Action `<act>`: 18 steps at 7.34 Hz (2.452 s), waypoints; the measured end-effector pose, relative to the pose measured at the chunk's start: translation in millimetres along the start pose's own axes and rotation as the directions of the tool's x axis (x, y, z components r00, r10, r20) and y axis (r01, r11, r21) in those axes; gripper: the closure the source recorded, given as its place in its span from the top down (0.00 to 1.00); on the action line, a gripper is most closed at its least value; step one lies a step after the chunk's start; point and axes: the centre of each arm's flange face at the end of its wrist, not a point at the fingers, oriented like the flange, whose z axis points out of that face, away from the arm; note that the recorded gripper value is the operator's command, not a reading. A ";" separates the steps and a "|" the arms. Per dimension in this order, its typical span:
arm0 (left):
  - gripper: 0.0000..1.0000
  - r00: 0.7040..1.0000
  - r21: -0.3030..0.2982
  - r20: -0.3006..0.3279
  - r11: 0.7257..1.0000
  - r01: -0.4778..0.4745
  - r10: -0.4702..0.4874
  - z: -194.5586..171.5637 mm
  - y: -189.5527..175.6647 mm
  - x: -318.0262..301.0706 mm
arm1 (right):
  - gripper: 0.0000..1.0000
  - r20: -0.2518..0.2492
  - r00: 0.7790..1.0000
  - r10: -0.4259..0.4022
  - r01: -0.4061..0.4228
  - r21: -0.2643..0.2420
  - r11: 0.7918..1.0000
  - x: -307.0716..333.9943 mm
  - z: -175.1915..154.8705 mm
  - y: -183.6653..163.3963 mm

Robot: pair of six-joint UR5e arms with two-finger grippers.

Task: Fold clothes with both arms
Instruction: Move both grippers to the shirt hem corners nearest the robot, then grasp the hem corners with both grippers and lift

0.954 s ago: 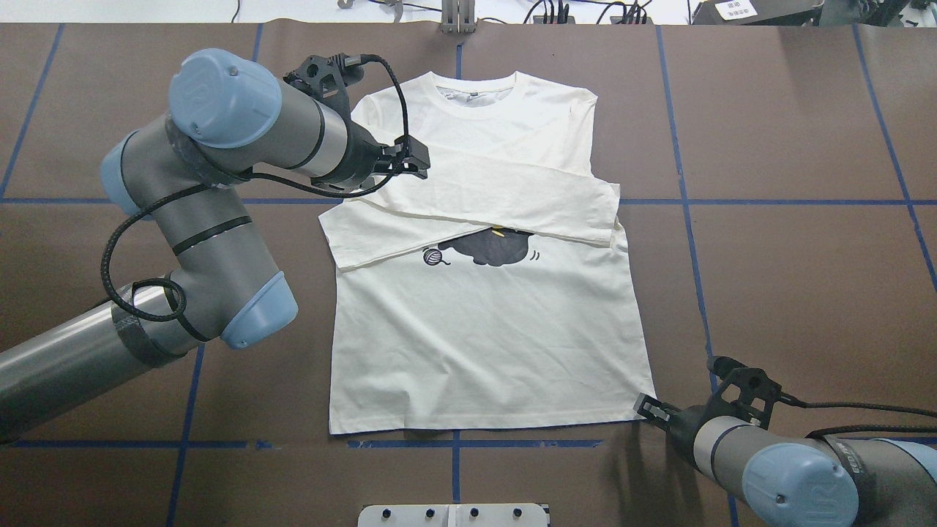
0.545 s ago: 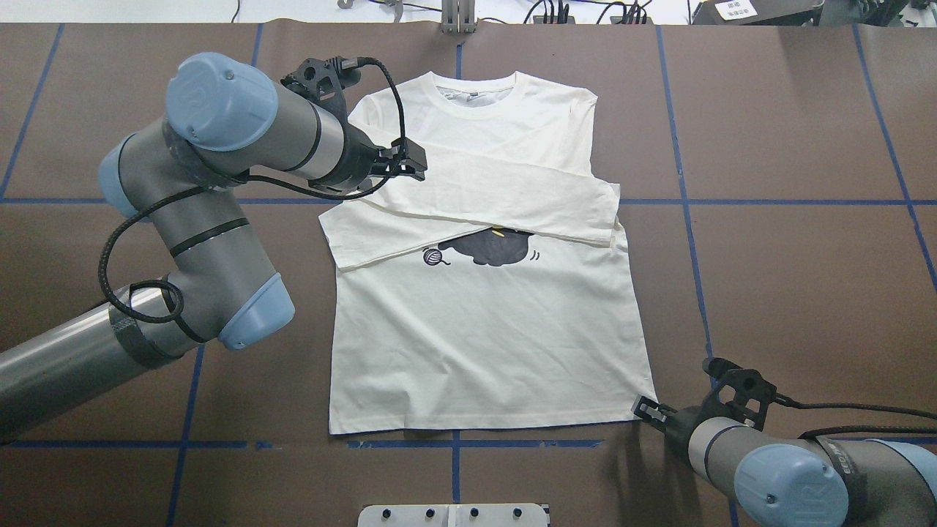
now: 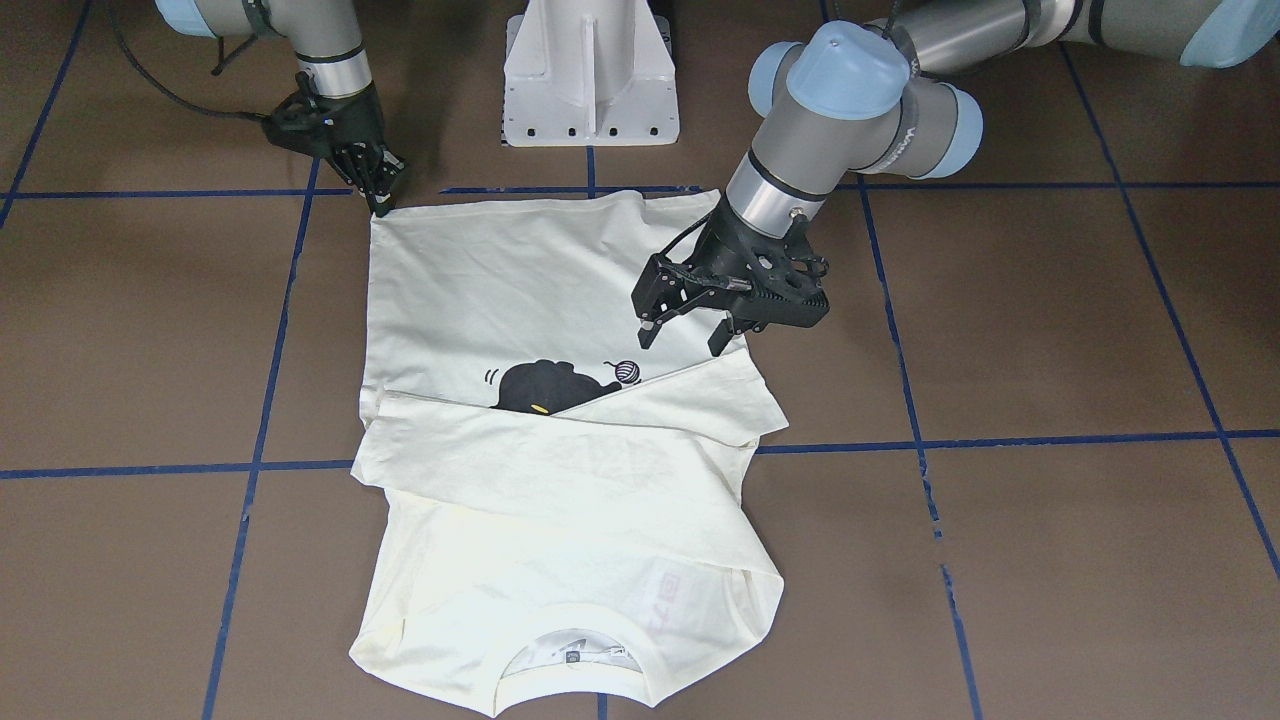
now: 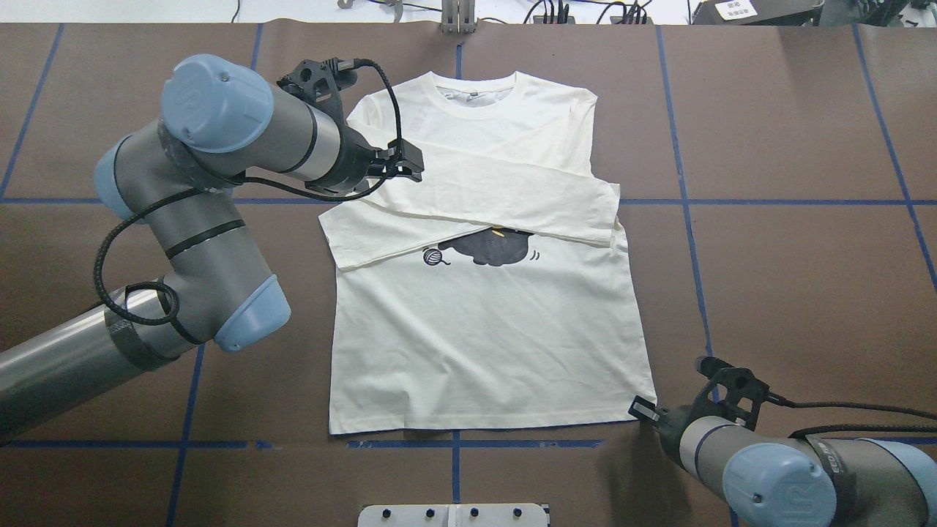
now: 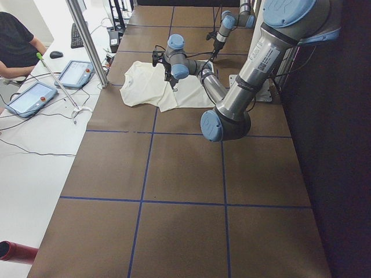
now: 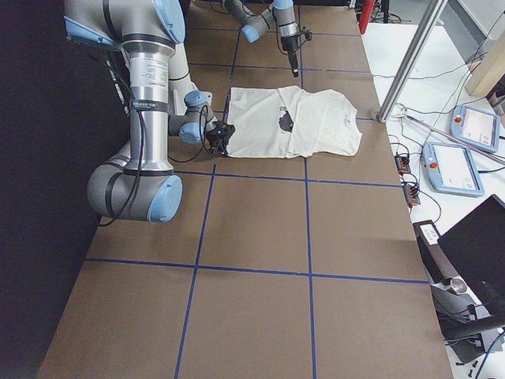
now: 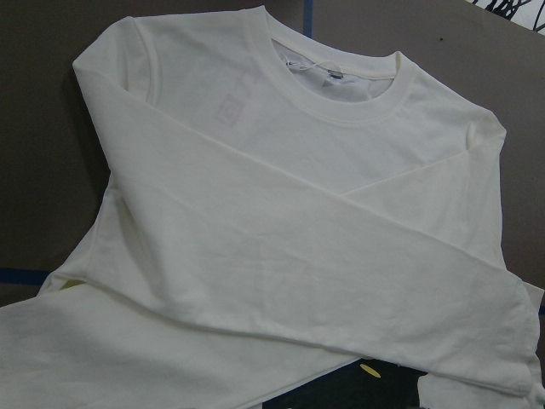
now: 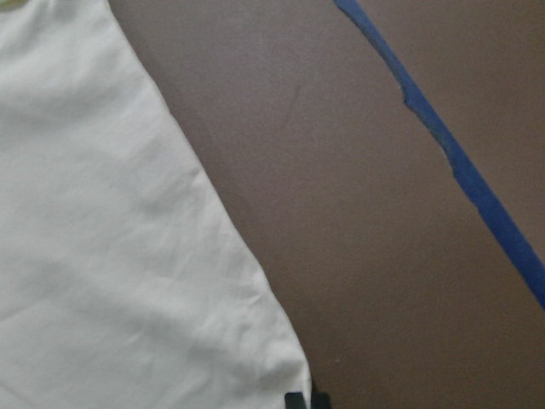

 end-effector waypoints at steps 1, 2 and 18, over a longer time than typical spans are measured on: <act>0.86 0.999 -0.006 0.003 0.999 0.036 -0.036 -4.1 8.1 -9.0 | 0.00 0.017 1.000 0.005 -0.004 -0.010 1.000 -4.2 -10.9 -0.4; 0.83 0.996 -0.024 0.005 0.996 0.090 -0.090 -12.2 30.2 -25.3 | 0.00 0.032 0.999 0.004 -0.003 -0.027 1.000 -5.7 -23.4 1.8; 0.59 0.879 -0.177 0.404 0.922 0.346 -0.252 25.0 297.7 -93.1 | 0.00 0.034 0.999 -0.038 0.041 -0.085 0.996 9.7 -49.2 22.2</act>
